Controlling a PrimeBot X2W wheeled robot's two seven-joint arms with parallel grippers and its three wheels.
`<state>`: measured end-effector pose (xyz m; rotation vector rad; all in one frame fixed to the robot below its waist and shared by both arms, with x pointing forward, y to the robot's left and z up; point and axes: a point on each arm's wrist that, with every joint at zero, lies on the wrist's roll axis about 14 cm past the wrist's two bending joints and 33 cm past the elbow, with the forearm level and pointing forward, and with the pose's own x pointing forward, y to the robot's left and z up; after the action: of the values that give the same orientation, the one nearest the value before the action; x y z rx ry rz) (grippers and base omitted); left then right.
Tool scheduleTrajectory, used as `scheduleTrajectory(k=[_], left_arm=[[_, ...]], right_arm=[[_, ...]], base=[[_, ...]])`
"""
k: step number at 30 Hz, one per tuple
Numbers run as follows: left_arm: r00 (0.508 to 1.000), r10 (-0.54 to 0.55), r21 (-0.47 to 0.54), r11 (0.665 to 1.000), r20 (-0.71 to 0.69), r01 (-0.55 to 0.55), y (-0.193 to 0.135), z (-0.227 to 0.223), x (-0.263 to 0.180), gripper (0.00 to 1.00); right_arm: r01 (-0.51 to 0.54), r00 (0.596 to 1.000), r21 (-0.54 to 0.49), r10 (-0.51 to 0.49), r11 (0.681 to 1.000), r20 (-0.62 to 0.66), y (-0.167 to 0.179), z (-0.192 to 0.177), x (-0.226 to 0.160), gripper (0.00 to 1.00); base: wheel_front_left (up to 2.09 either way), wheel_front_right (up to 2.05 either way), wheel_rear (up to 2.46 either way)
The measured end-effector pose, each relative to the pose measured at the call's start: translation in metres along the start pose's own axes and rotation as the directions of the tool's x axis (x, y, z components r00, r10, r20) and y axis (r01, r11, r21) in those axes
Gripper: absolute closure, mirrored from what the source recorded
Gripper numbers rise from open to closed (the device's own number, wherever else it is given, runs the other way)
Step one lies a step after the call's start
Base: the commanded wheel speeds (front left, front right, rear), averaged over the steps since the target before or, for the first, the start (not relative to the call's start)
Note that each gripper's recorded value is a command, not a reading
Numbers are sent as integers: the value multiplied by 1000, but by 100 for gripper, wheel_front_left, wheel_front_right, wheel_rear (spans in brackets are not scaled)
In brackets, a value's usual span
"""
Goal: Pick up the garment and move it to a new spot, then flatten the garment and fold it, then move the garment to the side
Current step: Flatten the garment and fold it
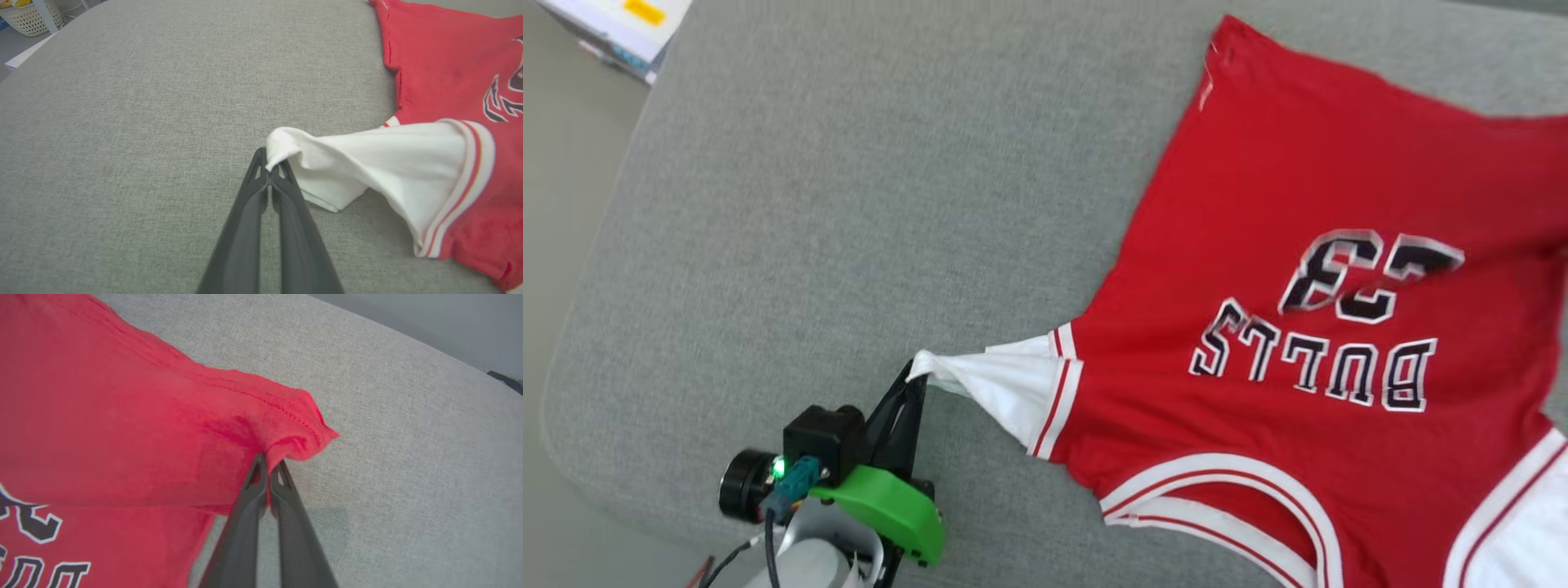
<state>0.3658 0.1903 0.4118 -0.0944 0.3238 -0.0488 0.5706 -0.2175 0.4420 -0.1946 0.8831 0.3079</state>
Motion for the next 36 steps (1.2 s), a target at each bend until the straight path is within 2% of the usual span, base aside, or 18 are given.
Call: scheduleTrajectory(k=[5,9,13,20,23,24,25,28,29,32,36], left_arm=[[999,-1,-1,1000,33,1,-1,10,-15,100],[999,-24,-1,1000,48,25,-10,14,-21,100],[996,-62,1,998,66,62,-22,20,-20,100],[990,-120,-5,993,74,120,-39,26,-14,100],[989,-129,-5,992,72,129,-42,26,-12,100],[989,-129,-5,992,69,130,-42,25,-12,100],[989,-130,-4,991,64,131,-42,24,-11,100],[989,-133,-2,991,65,133,-43,25,-12,100],[988,-135,-1,991,69,135,-43,26,-13,100],[988,-136,-1,991,71,137,-44,27,-15,100],[989,-136,-4,991,65,137,-45,26,-17,100]], right_arm=[[25,999,-39,-26,999,-32,-11,-43,-47,100],[33,994,1,-33,999,-107,-18,-105,-79,100],[37,982,84,-21,996,-187,-17,-170,-102,100],[15,942,233,64,972,-330,22,-280,-127,100],[9,938,281,89,960,-334,34,-297,-127,100],[15,943,289,83,957,-323,32,-295,-127,73],[18,946,295,79,955,-313,31,-294,-126,0],[21,965,306,60,952,-253,27,-280,-126,0],[20,982,298,37,954,-186,20,-259,-127,0],[23,999,252,-10,967,-53,4,-211,-132,0],[26,987,166,-51,986,150,-8,-135,-142,0]], base=[[0,0,0],[0,0,0],[0,0,0],[0,0,0],[0,0,0],[0,0,0],[0,0,0],[0,0,0],[0,0,0],[0,0,0],[0,0,0]])
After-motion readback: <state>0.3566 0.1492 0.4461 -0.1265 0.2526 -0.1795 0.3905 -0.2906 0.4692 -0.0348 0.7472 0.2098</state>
